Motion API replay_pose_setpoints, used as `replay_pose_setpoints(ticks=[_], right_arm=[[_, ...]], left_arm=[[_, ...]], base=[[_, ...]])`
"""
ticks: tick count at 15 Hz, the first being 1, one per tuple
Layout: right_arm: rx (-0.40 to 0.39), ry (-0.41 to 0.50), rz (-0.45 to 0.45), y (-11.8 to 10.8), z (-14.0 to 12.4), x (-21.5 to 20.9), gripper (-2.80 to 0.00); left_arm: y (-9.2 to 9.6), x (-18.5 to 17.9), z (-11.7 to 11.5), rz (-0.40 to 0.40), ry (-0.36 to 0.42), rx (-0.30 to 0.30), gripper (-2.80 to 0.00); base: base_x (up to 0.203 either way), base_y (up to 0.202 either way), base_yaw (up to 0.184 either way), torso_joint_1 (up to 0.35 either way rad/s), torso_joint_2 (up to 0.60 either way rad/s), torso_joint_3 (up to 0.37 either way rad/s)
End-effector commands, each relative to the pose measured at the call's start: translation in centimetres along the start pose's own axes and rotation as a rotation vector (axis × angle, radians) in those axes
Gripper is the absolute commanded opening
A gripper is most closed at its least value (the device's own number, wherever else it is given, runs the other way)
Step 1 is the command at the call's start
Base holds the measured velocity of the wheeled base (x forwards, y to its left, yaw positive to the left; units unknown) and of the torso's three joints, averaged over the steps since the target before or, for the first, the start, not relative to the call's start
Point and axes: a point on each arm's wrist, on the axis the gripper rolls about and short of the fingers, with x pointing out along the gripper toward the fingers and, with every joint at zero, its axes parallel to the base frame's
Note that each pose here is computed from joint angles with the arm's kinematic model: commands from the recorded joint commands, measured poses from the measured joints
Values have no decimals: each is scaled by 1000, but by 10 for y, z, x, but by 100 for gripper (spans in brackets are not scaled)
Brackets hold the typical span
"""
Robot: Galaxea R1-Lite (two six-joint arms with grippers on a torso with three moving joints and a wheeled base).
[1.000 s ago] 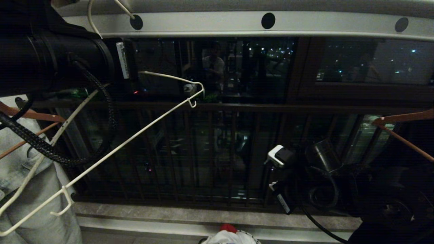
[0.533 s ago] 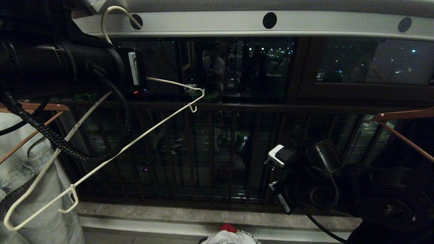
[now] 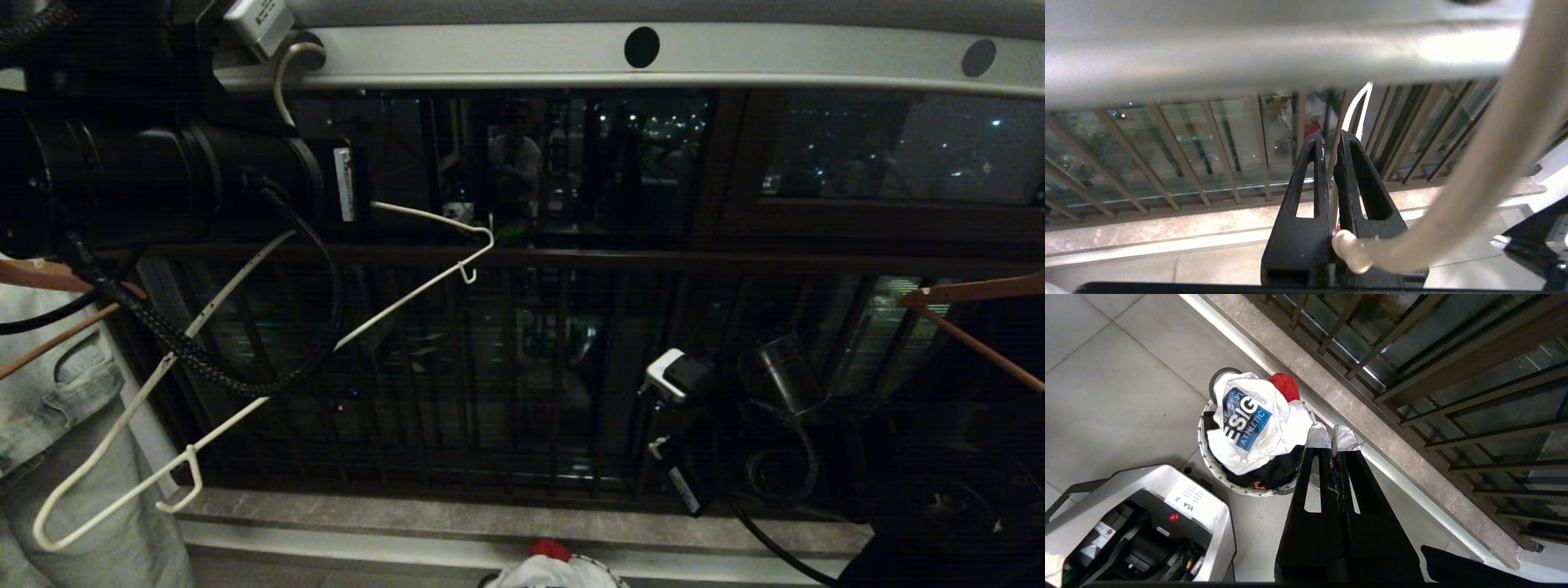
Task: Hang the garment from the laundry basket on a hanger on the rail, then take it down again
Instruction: Hang the clothes rack on the clothesline
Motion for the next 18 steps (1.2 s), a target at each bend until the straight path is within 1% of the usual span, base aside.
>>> replay_pose_setpoints(ticks=[1,2,5,7,10,14,15,16,18], right_arm=[[-2,0,0,0,-1,-1,-280],[-2,-1,-1,0,-1,-1,-280],[-10,-7,-1,0,-1,-6,-280],[-44,-11,-3,-1,-4,-11,-280],[-46,-13,-3,-1,-4,-13,-280],[-33,-33,-28,-10,-2,-20,-280],[-31,-42,-30,-11,-1,-22,-280],[-23,-68,-38,-14,2,-30,-280],[-3,-113,-59,-21,3,-50,-280]], left_arm=[[0,-1,0,3,0,3,-280],[0,-1,0,3,0,3,0],[2,-7,0,5,-5,4,0],[6,-19,-1,5,-14,4,0],[16,-59,7,-3,-85,-16,0],[34,-111,-8,2,-107,-6,0],[39,-126,-11,6,-116,-7,-13],[44,-141,-14,7,-130,-11,-280],[51,-154,-25,27,-126,-17,-280]], base=[[0,0,0,0,0,0],[0,0,0,0,0,0],[0,0,0,0,0,0],[0,0,0,0,0,0],[0,0,0,0,0,0],[0,0,0,0,0,0],[0,0,0,0,0,0],[0,0,0,0,0,0],[0,0,0,0,0,0]])
